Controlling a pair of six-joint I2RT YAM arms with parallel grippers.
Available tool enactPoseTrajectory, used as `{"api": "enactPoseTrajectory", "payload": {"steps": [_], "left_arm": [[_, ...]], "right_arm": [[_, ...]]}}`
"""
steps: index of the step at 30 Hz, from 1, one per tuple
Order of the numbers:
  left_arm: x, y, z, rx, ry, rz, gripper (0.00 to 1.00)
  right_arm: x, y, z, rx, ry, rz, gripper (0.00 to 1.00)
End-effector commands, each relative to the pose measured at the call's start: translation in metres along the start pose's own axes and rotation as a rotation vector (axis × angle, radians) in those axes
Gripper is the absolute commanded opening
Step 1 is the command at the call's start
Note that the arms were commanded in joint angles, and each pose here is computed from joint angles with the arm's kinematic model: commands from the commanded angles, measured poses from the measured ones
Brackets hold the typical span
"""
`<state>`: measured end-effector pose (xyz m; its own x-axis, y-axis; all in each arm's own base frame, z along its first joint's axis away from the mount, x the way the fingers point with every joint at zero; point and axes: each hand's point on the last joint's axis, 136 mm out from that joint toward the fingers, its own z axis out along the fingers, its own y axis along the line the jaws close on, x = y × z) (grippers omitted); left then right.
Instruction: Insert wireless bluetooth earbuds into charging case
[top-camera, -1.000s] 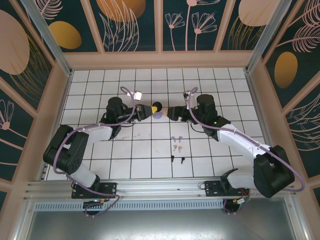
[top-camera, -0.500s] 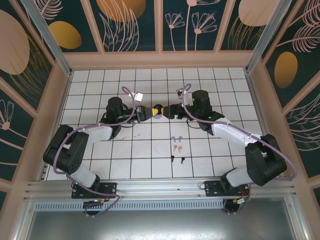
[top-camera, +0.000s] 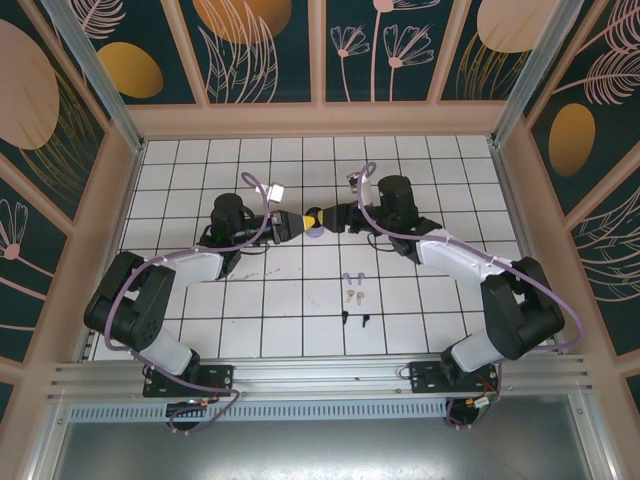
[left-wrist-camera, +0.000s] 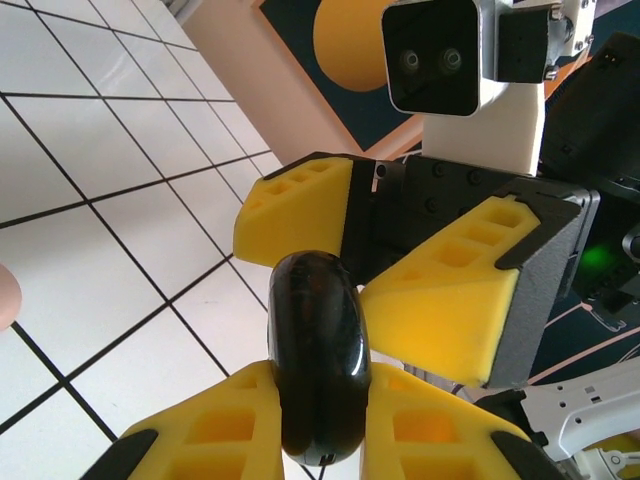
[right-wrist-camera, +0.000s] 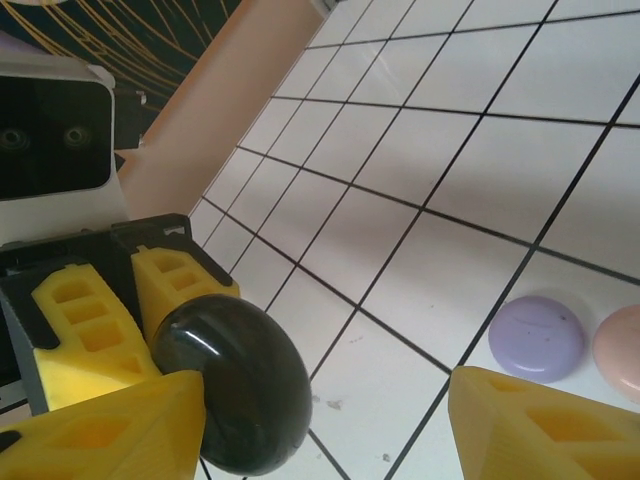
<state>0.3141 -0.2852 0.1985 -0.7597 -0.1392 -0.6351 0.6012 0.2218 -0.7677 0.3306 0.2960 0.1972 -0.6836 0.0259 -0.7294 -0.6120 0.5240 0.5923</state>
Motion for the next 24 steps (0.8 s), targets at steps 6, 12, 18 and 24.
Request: {"api": "enactPoseTrajectory", "payload": {"steps": [6,12,18,24], "left_arm": [[-0.012,-0.037,-0.007,0.085,-0.017,0.093,0.00],[-0.009,-0.035,-0.007,0.085,-0.013,0.089,0.00],[-0.006,-0.040,-0.008,0.111,0.011,0.092,0.00],[-0.003,-0.050,-0.008,0.154,0.037,0.102,0.00]], "right_arm": [[-0.001,-0.037,-0.005,0.108,-0.027,0.059,0.61],[-0.007,-0.016,-0.023,0.060,-0.052,0.029,0.61],[-0.004,0.024,-0.033,-0.116,0.006,-0.045,0.61],[-0.004,0.030,-0.030,-0.162,0.047,-0.054,0.56]]}}
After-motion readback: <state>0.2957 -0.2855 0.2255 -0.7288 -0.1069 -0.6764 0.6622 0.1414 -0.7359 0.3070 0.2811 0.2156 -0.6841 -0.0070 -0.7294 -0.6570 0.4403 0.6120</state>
